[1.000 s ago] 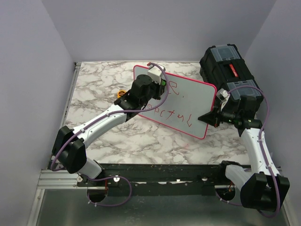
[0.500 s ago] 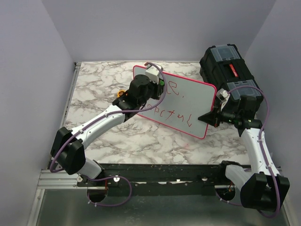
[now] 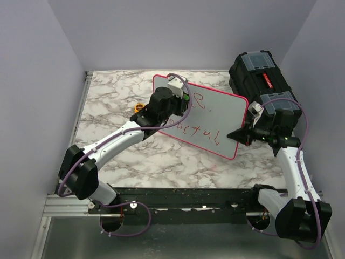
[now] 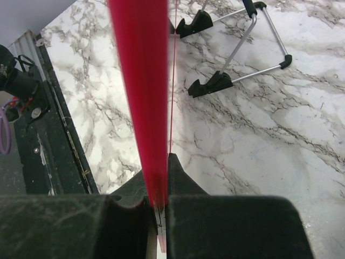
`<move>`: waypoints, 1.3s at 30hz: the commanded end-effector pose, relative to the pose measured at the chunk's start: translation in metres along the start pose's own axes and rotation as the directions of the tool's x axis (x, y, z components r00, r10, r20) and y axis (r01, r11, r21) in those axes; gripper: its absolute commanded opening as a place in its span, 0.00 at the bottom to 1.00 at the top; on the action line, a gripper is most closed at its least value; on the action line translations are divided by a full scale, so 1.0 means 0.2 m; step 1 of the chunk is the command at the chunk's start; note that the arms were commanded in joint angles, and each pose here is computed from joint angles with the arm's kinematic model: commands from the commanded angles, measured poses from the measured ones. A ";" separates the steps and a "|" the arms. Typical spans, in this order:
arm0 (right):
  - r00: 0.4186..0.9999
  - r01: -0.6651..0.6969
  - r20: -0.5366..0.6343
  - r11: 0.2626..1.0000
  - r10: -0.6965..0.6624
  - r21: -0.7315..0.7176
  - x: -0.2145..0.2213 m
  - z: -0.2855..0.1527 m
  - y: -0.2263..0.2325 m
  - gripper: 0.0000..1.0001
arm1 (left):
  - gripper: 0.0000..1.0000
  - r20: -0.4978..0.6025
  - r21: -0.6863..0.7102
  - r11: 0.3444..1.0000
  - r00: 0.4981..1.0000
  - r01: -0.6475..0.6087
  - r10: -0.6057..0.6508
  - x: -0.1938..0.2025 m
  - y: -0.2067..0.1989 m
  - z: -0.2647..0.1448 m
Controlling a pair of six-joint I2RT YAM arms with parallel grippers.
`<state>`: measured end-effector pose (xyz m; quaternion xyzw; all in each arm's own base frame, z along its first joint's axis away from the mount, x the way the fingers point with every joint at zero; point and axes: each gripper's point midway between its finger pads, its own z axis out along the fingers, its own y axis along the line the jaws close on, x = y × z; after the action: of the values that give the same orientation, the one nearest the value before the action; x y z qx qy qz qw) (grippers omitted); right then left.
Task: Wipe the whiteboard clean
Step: Erase the whiteboard using the whiteboard eraser.
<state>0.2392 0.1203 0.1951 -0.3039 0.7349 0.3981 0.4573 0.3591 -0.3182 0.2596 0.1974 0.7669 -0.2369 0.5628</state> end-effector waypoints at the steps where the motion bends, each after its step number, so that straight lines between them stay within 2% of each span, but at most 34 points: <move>1: 0.991 0.129 0.046 0.990 -0.127 -0.047 -0.08 0.00 0.04 0.00 | 0.00 0.006 -0.065 0.998 1.000 0.017 -0.016 -0.01 0.14 -0.02; 5: 0.991 0.128 0.045 0.991 -0.126 -0.045 -0.08 0.00 0.04 0.00 | 0.00 0.009 -0.039 0.999 0.999 0.035 -0.035 -0.02 0.11 -0.01; 13: 0.992 0.123 0.043 0.991 -0.121 -0.045 -0.08 0.00 0.03 0.01 | 0.00 -0.011 0.058 0.998 1.000 0.014 -0.013 0.03 -0.15 0.03; 17: 0.991 0.125 0.044 0.991 -0.123 -0.045 -0.08 0.00 0.04 0.01 | 0.00 -0.023 0.026 1.000 1.000 0.003 -0.002 0.06 -0.12 0.03; 24: 0.991 0.131 0.045 0.990 -0.129 -0.045 -0.08 0.00 0.04 0.00 | 0.00 0.002 -0.066 0.997 0.999 0.047 -0.047 0.02 0.15 -0.01; 27: 0.991 0.131 0.047 0.990 -0.129 -0.048 -0.08 0.00 0.04 0.00 | 0.00 0.013 -0.074 0.996 0.999 0.052 -0.051 0.00 0.19 -0.03; 30: 0.991 0.128 0.046 0.991 -0.126 -0.049 -0.08 0.00 0.04 0.00 | 0.00 0.013 -0.054 0.997 0.998 0.063 -0.063 -0.01 0.16 -0.02; 36: 0.992 0.124 0.042 0.991 -0.122 -0.045 -0.07 0.00 0.04 0.01 | 0.00 -0.009 0.024 0.999 0.999 0.048 -0.048 0.04 -0.07 0.02; 39: 0.992 0.125 0.043 0.991 -0.123 -0.046 -0.07 0.00 0.03 0.00 | 0.00 -0.016 0.025 0.998 0.999 0.052 -0.052 0.06 -0.08 0.03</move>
<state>0.2392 0.1202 0.1951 -0.3037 0.7351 0.3980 0.4573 0.3554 -0.3172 0.2504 0.1822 0.7759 -0.2441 0.5524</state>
